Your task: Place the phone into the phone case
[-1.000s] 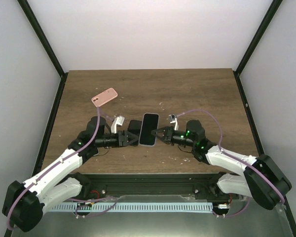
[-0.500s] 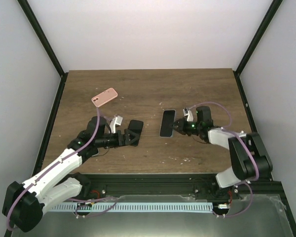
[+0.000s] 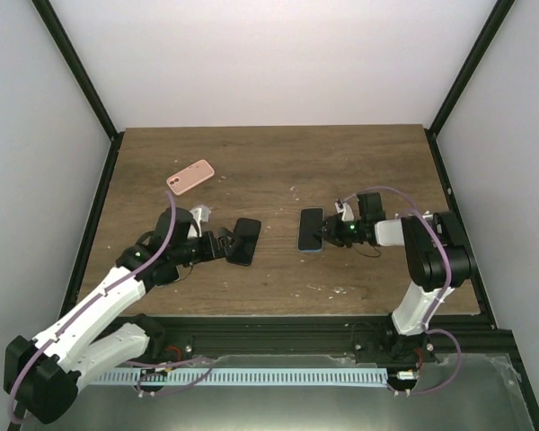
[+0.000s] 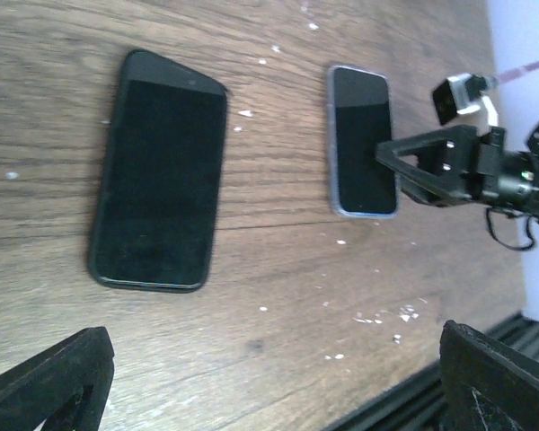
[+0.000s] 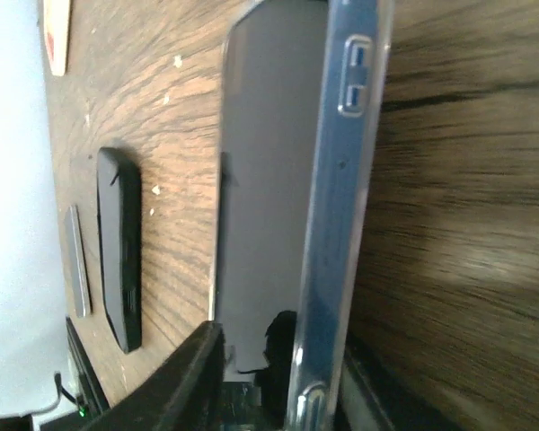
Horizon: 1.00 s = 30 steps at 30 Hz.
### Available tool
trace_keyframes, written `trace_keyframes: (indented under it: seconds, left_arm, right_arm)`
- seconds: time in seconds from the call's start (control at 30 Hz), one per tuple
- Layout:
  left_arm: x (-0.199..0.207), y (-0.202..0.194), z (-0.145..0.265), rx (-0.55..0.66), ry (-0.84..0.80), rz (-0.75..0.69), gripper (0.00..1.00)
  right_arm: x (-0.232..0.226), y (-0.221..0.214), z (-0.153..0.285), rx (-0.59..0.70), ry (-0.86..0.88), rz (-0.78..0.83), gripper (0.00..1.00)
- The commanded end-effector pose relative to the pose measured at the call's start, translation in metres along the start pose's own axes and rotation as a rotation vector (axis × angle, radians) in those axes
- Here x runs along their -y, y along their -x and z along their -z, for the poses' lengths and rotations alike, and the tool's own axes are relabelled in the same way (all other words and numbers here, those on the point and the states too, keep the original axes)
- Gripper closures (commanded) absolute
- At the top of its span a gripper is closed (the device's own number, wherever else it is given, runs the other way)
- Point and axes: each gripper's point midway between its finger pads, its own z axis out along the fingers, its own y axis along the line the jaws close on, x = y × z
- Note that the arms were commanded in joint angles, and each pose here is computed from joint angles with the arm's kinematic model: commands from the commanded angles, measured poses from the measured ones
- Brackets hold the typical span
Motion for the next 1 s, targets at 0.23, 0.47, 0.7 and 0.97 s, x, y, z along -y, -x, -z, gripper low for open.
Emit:
trace_keyframes:
  seconds: [0.23,0.47,0.7,0.97]
  left_arm:
    - [-0.054,0.020,0.009,0.099,0.302,0.070,0.00]
    - [-0.100,0.033,0.024,0.157,0.413,0.203,0.00]
    - [-0.160,0.041,0.046,0.235,0.575,0.336,0.00]
    - [-0.224,0.035,0.074,0.333,0.784,0.521,0.00]
  right_arm:
    - [0.004,0.022,0.021,0.077,-0.123,0.043,0.32]
    - [-0.020,0.018,0.048,0.140,-0.125,0.081,0.00]
    - [-0.059,0.006,0.077,0.214,-0.052,0.128,0.00]
    - [-0.091,-0.012,0.089,0.216,0.076,0.161,0.00]
